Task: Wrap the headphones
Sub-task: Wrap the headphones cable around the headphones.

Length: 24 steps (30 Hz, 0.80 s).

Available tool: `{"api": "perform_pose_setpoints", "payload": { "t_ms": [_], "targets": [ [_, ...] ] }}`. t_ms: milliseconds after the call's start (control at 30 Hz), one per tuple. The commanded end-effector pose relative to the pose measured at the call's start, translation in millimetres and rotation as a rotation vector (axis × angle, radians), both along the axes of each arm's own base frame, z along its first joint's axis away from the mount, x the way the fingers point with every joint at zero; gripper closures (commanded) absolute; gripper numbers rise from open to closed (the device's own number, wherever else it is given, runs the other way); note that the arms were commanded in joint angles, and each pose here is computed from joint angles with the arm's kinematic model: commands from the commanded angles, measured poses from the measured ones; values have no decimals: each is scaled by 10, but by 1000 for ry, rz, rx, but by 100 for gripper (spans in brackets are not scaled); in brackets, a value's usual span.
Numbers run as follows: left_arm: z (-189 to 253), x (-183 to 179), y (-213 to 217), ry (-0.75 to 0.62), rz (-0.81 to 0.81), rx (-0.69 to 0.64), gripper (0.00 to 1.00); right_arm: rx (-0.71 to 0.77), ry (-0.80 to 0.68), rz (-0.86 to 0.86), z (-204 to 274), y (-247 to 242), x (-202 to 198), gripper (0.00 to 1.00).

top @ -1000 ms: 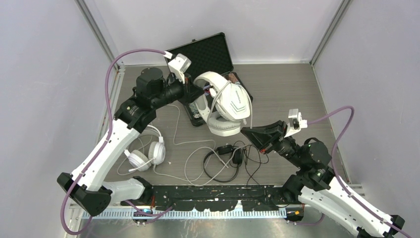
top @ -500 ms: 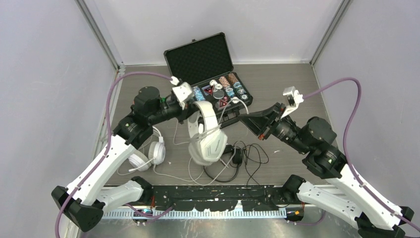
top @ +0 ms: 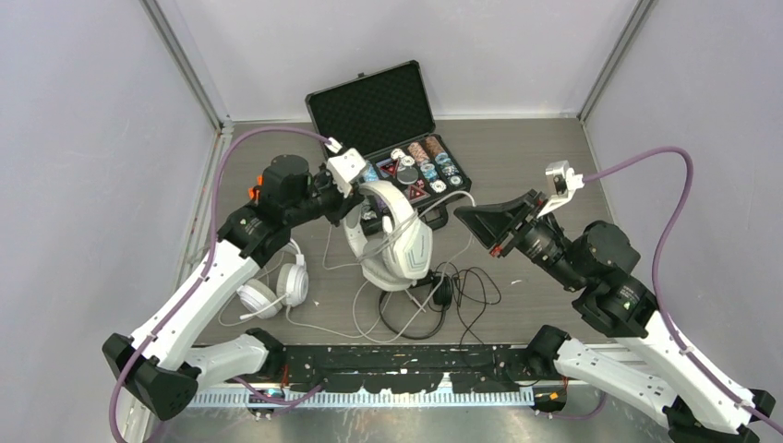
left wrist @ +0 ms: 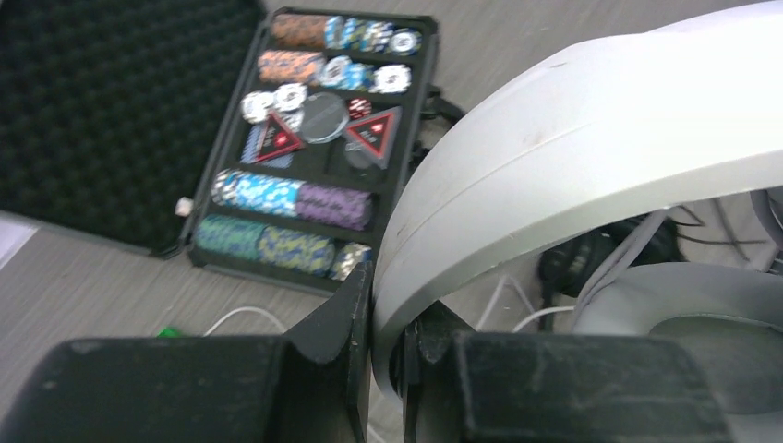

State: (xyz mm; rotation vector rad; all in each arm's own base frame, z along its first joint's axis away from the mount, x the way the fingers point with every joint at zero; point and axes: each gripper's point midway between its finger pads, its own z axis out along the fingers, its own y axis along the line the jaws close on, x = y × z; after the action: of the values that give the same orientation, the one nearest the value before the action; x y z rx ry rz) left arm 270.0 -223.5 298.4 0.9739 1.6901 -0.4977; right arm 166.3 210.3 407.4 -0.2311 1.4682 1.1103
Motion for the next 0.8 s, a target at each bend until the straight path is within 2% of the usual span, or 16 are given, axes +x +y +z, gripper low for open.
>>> {"api": "perform_pose_setpoints", "payload": {
  "t_ms": [0,133,300,533,767],
  "targets": [
    [188,217,235,-68,160,43,100,65,-17,26,389,38,-24,100],
    [134,318,413,-77,276,72,100,78,44,138,414,295,-53,100],
    [27,442,605,-12,433,120,100,153,122,265,436,599,-57,100],
    [-102,491,551,54,475,86,100,147,174,265,326,902,218,100],
    [-241,585,600,185,627,62,100,90,238,311,146,1248,164,100]
  ]
}}
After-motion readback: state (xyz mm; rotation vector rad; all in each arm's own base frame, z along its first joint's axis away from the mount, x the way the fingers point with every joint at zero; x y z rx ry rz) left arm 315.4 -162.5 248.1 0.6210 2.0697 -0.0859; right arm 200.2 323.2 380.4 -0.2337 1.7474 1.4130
